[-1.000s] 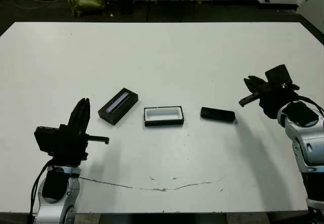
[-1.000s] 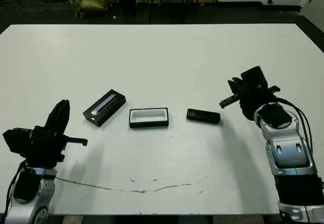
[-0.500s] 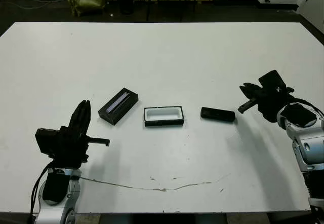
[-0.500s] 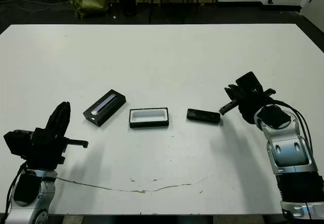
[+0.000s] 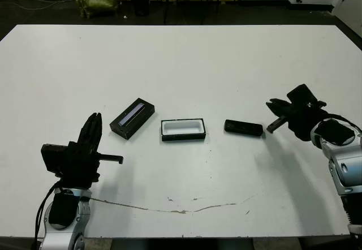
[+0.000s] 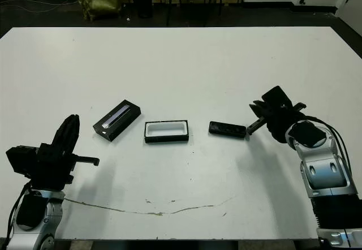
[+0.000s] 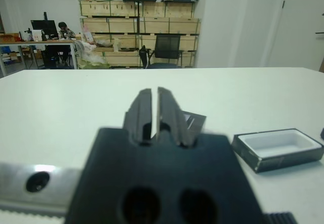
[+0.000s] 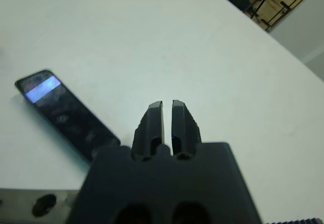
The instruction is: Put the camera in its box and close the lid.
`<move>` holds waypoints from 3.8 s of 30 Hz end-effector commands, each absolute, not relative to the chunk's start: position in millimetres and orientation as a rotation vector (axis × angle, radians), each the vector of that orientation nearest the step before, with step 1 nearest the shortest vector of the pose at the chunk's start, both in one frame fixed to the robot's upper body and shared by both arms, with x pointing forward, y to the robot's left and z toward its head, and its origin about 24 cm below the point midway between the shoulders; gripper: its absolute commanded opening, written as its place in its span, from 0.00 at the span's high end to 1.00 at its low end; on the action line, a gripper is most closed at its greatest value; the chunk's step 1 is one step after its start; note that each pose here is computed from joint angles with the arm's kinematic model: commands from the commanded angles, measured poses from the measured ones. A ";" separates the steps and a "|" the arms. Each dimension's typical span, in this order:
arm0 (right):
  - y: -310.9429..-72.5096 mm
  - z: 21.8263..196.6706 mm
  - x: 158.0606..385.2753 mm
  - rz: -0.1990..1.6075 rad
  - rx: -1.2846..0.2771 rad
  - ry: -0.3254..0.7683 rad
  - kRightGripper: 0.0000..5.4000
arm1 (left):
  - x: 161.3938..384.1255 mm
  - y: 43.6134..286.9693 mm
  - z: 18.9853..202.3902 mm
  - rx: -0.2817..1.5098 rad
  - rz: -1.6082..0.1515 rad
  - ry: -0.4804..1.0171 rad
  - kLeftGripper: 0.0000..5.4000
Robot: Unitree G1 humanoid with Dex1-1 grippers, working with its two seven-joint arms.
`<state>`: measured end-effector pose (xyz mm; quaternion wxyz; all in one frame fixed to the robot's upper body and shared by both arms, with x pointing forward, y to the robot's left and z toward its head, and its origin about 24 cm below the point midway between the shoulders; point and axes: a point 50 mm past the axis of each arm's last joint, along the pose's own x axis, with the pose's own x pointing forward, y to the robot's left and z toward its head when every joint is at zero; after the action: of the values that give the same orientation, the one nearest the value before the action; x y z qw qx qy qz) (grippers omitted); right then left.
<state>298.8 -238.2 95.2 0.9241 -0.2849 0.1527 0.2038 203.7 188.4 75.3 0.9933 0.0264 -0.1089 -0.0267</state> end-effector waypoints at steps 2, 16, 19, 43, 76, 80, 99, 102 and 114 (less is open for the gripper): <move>-240.8 79.7 291.4 0.432 -0.573 0.374 1.00 | 202.3 189.2 70.5 0.058 -0.049 -0.185 1.00; -237.3 62.4 280.9 0.478 -0.589 0.433 1.00 | 201.9 188.0 70.3 0.050 -0.053 -0.189 1.00; -236.3 59.7 278.2 0.493 -0.597 0.437 1.00 | 202.0 188.1 70.4 0.057 -0.058 -0.190 1.00; -229.5 69.8 254.7 0.566 -0.533 0.439 1.00 | 201.6 187.6 70.7 0.062 -0.049 -0.189 1.00; -217.3 66.7 238.3 0.661 -0.397 0.459 1.00 | 200.4 186.5 69.0 0.056 -0.052 -0.179 1.00; -217.7 67.0 237.7 0.634 -0.393 0.463 1.00 | 200.7 186.6 68.2 0.056 -0.052 -0.186 1.00; -214.2 89.9 227.5 0.139 -0.312 0.064 1.00 | 200.3 186.4 67.9 0.058 -0.058 -0.183 1.00; -204.8 97.2 220.6 0.180 -0.263 0.031 1.00 | 200.0 185.9 68.0 0.056 -0.061 -0.178 1.00; -175.7 104.9 196.3 0.476 -0.165 0.064 1.00 | 199.3 185.9 66.7 0.055 -0.061 -0.175 1.00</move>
<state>199.4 -175.3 108.4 0.9720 -0.0708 0.0080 0.2237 201.3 184.5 73.1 0.9934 0.0251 -0.1069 -0.0317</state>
